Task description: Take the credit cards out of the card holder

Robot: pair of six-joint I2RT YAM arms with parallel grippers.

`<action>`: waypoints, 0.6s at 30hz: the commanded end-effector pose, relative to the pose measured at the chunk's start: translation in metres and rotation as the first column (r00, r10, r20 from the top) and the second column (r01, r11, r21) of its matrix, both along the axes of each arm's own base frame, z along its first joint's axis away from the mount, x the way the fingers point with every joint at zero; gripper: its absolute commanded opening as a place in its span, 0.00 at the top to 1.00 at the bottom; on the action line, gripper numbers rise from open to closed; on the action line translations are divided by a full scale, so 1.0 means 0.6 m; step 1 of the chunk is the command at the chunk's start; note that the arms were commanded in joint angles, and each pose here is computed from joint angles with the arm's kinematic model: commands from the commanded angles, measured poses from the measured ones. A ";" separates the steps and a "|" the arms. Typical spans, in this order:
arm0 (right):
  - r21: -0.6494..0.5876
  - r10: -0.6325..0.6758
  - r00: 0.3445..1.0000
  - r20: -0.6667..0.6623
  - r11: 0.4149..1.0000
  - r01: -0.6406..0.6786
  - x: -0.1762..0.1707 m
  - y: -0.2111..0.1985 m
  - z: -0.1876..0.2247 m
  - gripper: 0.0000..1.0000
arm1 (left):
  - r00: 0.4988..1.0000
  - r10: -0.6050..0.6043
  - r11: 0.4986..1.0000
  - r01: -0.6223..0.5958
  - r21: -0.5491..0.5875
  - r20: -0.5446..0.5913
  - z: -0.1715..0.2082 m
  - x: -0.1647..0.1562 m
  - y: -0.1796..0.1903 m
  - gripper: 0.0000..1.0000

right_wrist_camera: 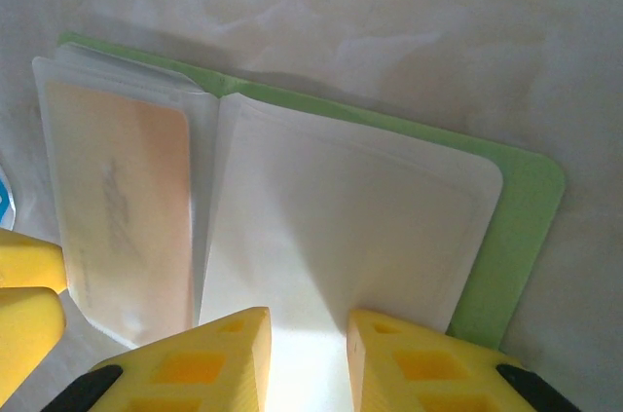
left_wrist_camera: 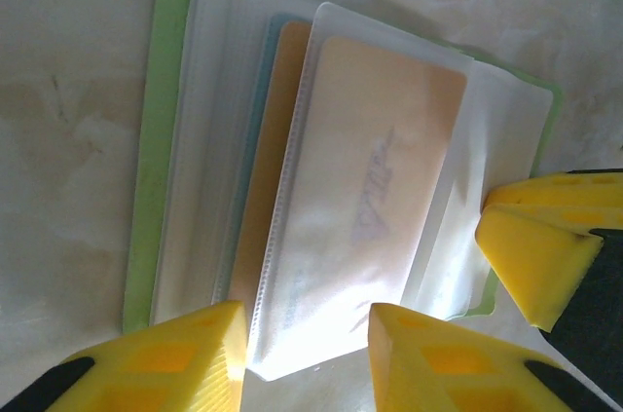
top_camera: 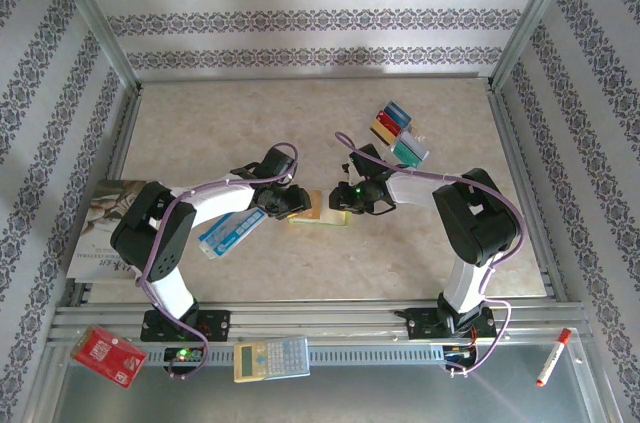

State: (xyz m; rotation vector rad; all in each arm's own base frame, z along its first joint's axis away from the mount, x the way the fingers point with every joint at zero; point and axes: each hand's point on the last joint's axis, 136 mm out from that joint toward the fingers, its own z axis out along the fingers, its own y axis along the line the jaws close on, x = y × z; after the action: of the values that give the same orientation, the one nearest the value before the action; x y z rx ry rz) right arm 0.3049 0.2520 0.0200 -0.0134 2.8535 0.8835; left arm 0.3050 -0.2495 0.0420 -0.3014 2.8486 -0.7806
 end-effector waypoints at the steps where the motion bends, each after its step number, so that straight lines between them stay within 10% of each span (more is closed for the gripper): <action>1: -0.053 -0.009 0.999 -0.043 0.999 0.006 -0.010 -0.012 -0.038 0.69 | 1.000 -0.025 0.999 0.025 -0.027 0.011 0.017 -0.002 -0.014 0.64; 18: -0.053 -0.015 0.999 -0.052 0.999 0.012 -0.008 -0.014 -0.046 0.69 | 0.993 -0.111 0.969 0.118 -0.218 0.041 0.066 -0.015 -0.061 0.67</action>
State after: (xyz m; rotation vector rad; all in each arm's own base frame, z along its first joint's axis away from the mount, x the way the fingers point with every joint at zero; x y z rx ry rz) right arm 0.3047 0.2523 0.0190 -0.0132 2.8567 0.8867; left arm 0.2983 -0.2715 0.0577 -0.2321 2.8409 -0.9867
